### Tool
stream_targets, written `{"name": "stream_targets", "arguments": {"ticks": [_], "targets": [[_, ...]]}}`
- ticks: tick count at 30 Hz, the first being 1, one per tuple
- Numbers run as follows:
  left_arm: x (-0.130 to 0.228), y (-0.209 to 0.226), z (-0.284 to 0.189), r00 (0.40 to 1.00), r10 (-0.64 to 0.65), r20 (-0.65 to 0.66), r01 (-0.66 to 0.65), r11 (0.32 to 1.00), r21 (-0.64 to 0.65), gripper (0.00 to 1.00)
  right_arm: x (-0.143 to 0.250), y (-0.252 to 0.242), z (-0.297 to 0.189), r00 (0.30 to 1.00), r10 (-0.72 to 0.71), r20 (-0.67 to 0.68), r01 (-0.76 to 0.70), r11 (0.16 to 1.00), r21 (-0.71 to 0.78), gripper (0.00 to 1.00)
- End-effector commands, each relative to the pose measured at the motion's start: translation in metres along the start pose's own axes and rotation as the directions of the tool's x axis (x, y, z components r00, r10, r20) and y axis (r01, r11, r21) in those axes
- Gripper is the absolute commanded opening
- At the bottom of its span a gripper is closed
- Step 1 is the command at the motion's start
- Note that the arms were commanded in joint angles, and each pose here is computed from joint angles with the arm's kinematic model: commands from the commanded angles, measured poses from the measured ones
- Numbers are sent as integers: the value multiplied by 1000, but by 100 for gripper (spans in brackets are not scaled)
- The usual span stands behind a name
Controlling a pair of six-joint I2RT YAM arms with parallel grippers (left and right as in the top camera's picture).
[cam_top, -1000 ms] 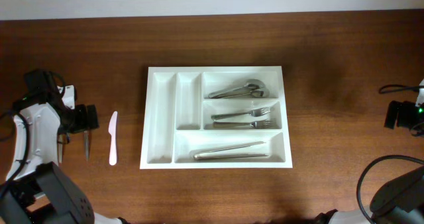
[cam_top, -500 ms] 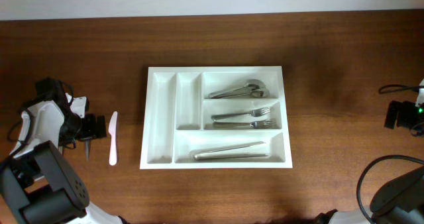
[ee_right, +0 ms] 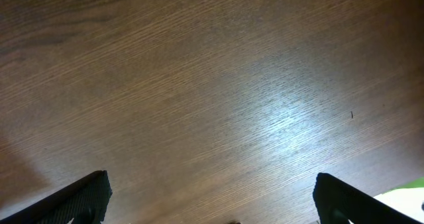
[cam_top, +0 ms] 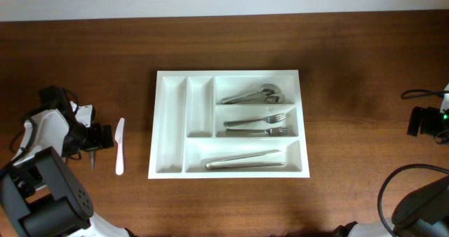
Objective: Pack container
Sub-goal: 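Move the left gripper over the silver spoon left of the knife, then lower the left gripper onto the spoon and close on its handle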
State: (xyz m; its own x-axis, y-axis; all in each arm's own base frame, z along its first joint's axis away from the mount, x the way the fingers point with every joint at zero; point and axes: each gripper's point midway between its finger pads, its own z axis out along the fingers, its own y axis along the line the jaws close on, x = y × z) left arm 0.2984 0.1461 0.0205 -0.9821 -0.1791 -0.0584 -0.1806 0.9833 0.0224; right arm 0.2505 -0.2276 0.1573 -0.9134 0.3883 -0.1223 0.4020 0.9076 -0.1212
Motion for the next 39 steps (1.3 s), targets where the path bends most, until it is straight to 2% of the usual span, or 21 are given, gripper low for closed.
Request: {"name": "stream_targets", "arguments": {"ticks": [1, 14, 22, 26, 39], "targets": [[6, 6, 5, 1000, -9, -12, 9, 1000, 20, 99, 0, 0, -7, 1000, -6, 23, 6, 1000, 5, 99], [4, 17, 5, 999, -38, 8, 38, 999, 12, 99, 0, 0, -7, 1000, -6, 23, 6, 1000, 5, 99], [-2, 18, 12, 1000, 8, 20, -9, 1000, 12, 99, 0, 0, -7, 1000, -6, 23, 6, 1000, 5, 99], [-3, 8, 17, 998, 62, 27, -64, 996, 70, 99, 0, 0, -7, 1000, -6, 23, 6, 1000, 5, 99], [0, 7, 28, 998, 65, 0, -65, 995, 80, 99, 0, 0, -7, 1000, -6, 23, 6, 1000, 5, 99]]}}
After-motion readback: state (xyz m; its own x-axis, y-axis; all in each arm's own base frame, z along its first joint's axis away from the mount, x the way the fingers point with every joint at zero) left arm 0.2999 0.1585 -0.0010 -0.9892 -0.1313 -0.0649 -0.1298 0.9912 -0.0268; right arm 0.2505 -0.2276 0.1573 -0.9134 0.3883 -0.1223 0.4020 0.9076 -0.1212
